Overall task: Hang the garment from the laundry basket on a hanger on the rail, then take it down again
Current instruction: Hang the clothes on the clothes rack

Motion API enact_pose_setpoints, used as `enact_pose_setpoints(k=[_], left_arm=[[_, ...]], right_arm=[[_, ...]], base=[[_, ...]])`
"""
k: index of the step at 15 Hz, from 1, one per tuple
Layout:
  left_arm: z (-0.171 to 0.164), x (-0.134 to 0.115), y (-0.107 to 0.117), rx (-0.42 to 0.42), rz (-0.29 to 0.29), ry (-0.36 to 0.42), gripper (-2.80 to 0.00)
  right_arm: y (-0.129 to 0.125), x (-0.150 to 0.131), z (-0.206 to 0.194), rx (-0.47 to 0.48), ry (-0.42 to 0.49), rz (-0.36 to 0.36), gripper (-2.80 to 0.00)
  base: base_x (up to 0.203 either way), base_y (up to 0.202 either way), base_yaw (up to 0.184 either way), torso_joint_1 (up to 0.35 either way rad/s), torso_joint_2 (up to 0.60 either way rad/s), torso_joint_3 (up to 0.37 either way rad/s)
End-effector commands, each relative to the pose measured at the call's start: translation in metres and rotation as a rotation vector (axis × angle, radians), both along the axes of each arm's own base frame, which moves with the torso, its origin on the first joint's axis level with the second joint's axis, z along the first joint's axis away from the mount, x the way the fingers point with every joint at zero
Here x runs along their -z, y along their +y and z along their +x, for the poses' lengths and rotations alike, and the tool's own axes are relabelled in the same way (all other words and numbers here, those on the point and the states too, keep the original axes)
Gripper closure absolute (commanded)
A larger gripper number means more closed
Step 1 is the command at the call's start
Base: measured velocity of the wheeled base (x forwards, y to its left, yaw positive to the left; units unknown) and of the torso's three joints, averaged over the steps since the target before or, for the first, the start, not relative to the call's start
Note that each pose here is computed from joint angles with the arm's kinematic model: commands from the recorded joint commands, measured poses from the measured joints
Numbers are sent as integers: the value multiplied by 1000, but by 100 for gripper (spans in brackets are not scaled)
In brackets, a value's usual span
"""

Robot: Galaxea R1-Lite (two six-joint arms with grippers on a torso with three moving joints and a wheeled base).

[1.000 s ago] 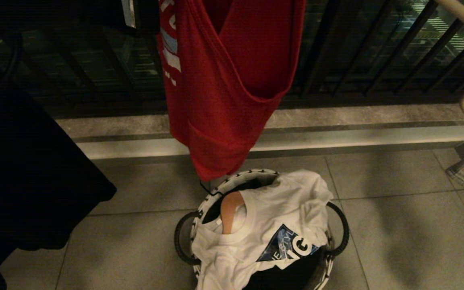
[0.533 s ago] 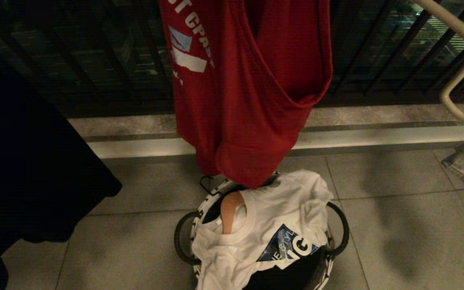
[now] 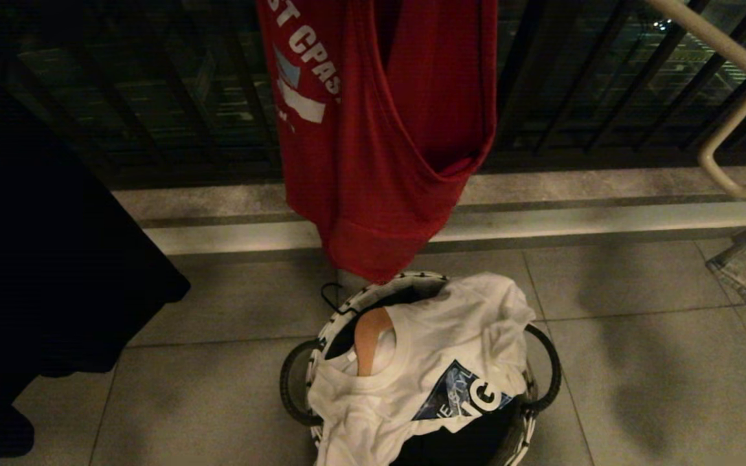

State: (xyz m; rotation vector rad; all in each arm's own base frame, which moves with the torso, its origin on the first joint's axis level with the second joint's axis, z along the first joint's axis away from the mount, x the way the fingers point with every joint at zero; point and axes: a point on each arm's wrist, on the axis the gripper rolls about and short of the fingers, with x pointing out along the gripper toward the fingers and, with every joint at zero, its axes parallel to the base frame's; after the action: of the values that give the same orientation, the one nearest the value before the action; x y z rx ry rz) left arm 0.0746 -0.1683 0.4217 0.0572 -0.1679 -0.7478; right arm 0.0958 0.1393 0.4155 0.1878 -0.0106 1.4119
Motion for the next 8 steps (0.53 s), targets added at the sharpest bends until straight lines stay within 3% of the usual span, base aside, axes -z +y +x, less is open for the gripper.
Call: enact_pose_setpoints(k=[1,6,8], left_arm=[[10,7,-16,-29,34,7,-280],[34,10,-17,-164,100,-53,-280],[40,6,-16,-211,89,-101,-280]], right_arm=[[-1,0,-1,-4,1,2,0],[-2,-1,-2,-2,-3,4,0],[-2,-1,-2,-2,-2,3,0]], base=[[0,0,0,0,0,0],[0,0,0,0,0,0],[0,0,0,0,0,0]])
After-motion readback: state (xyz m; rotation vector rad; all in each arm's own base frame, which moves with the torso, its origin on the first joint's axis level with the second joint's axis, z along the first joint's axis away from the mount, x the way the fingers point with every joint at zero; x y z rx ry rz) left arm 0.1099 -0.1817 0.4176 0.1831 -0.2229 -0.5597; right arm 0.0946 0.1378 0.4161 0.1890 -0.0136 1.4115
